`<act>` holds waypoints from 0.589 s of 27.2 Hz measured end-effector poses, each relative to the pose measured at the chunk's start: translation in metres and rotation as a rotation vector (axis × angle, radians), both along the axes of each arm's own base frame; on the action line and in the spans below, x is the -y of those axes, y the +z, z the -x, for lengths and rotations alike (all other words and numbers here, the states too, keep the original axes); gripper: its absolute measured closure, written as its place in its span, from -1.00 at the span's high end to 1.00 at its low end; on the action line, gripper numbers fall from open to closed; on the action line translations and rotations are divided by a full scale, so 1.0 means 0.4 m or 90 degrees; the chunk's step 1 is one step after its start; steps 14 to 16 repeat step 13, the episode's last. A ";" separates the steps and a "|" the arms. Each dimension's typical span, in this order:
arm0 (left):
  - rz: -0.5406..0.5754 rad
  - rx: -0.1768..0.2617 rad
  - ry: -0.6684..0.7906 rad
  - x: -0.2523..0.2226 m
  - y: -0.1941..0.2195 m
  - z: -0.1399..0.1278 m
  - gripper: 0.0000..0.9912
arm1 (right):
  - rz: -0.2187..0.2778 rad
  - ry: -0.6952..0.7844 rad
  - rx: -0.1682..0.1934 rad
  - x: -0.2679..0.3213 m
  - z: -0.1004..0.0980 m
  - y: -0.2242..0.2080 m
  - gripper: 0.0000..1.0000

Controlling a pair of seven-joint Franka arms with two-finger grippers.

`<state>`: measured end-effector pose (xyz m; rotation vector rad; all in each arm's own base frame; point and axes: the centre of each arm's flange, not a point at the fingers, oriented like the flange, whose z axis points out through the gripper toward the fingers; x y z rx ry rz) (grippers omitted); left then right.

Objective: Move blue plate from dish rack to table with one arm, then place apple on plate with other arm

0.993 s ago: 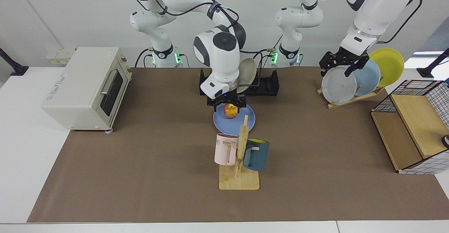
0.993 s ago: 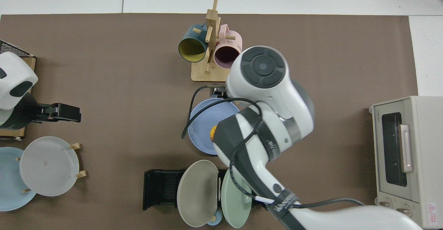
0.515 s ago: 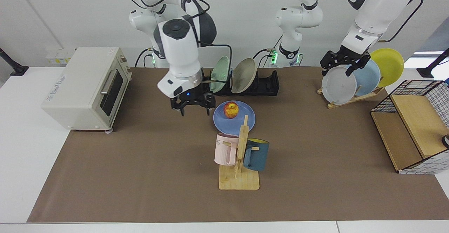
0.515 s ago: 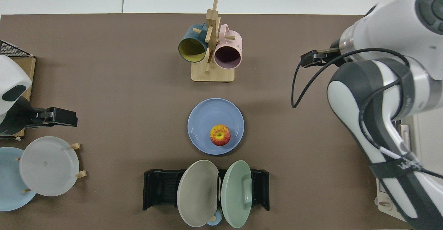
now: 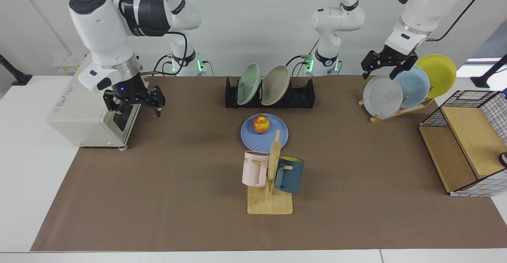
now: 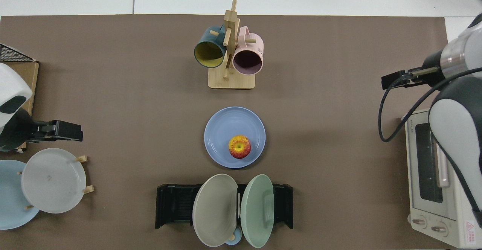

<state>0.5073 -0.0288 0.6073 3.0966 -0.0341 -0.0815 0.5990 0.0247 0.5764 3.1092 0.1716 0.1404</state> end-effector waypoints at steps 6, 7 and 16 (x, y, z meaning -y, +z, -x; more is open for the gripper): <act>0.000 0.000 0.000 -0.001 0.000 0.000 1.00 | -0.005 -0.033 -0.006 -0.001 0.043 0.001 1.00; 0.000 0.000 0.000 -0.001 0.000 0.000 1.00 | -0.008 -0.038 -0.007 -0.001 0.046 0.000 1.00; 0.001 0.000 -0.002 -0.013 0.000 -0.001 1.00 | -0.016 -0.067 -0.012 -0.002 0.048 -0.009 1.00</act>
